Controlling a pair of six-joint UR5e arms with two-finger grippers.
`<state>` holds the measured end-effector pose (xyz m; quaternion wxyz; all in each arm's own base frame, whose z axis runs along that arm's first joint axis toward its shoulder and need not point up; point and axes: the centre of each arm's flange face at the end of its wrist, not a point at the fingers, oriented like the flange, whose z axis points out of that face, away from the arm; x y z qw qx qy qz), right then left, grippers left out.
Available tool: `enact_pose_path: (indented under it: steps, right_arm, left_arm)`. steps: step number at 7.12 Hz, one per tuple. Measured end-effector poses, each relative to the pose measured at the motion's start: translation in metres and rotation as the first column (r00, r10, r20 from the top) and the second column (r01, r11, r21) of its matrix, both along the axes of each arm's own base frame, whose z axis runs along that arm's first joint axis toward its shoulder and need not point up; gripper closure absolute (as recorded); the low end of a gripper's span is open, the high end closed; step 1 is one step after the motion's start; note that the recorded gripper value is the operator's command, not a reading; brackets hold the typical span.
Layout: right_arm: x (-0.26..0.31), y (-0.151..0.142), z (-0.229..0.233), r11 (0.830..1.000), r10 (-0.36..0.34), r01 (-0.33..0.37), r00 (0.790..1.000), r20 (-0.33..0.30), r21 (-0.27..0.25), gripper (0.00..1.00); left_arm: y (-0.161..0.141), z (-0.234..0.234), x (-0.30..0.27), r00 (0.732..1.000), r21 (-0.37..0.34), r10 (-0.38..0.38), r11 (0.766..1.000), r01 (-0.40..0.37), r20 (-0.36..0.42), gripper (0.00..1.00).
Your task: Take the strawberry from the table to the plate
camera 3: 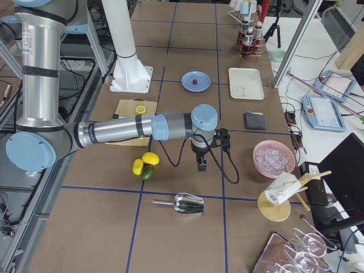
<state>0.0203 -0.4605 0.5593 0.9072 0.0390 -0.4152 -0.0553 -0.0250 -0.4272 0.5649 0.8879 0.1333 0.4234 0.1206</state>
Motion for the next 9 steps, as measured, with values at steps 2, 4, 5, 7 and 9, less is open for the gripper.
enact_pose_path:
  steps: [2,4,5,7,9]
  right_arm:
    - [-0.001,-0.008,-0.011,1.0,0.002,-0.002,1.0,0.001,-0.022,0.0]
    - [-0.001,-0.011,-0.014,0.999,0.002,-0.002,1.0,0.004,-0.035,0.0]
    - [-0.002,-0.011,-0.014,0.999,0.001,-0.001,1.0,0.004,-0.037,0.0]
    - [-0.002,-0.011,-0.012,0.999,0.001,-0.001,1.0,0.004,-0.038,0.0]
    - [-0.002,-0.012,-0.012,0.999,0.001,-0.001,1.0,0.002,-0.039,0.0]
  left_arm:
    - [-0.005,-0.012,-0.003,0.998,-0.009,-0.017,1.0,0.017,0.055,0.0]
    - [-0.002,-0.01,-0.006,0.995,-0.005,-0.025,1.0,0.025,0.092,0.0]
    - [0.001,-0.006,-0.007,0.995,-0.012,-0.024,1.0,0.026,0.096,0.0]
    - [0.009,0.006,-0.007,0.995,-0.038,-0.02,0.999,0.024,0.1,0.0]
    - [0.012,0.009,-0.006,0.995,-0.045,-0.017,0.999,0.021,0.097,0.0]
